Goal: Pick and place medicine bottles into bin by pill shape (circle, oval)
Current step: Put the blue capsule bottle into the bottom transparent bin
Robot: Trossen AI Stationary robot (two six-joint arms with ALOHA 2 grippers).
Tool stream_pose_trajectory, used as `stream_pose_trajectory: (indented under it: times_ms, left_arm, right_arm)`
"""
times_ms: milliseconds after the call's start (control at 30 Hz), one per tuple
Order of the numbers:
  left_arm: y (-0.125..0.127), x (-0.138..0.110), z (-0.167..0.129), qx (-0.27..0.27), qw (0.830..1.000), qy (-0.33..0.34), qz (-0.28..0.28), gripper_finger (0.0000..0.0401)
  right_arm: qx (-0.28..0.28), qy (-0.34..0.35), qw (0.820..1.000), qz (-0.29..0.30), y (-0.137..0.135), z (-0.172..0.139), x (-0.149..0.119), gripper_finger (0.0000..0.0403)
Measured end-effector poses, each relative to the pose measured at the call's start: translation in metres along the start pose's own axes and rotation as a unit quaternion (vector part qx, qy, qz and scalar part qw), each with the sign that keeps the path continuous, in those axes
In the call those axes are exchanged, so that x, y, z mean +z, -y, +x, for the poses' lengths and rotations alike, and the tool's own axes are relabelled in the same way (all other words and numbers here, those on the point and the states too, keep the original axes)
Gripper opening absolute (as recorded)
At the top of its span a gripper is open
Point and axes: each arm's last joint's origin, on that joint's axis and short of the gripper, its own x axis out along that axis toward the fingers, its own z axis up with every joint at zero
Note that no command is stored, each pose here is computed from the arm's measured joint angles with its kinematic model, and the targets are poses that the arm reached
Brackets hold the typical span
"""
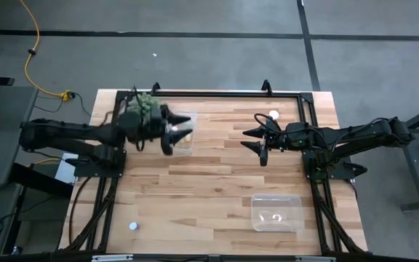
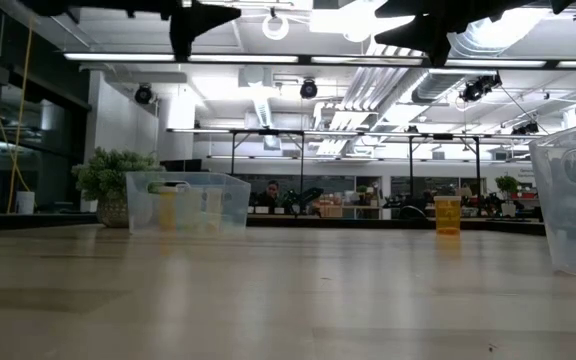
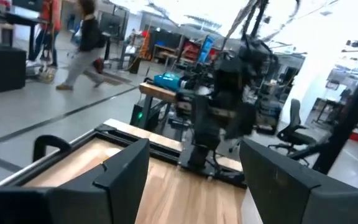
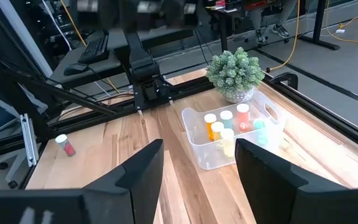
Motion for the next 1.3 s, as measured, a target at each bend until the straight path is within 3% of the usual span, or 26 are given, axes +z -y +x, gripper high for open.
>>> stream_pose_trajectory:
  times_ms: [200, 400, 1300]
  left_arm:
    - [0.009, -0.029, -0.009, 0.003, 1.0, -0.009, 0.025, 0.0239]
    - [0.011, -0.029, -0.01, -0.001, 0.999, -0.009, 0.049, 0.0239]
    - [0.011, -0.031, -0.009, -0.004, 0.999, -0.022, 0.039, 0.0239]
  right_arm:
    - [0.0, 0.0, 1.0, 0.0, 0.0, 0.0, 0.0, 0.0193]
    - [0.0, 0.0, 1.0, -0.013, 0.0, 0.0, 0.0, 0.0193]
    - [0.0, 0.0, 1.0, 0.009, 0.0, 0.0, 0.0, 0.0193]
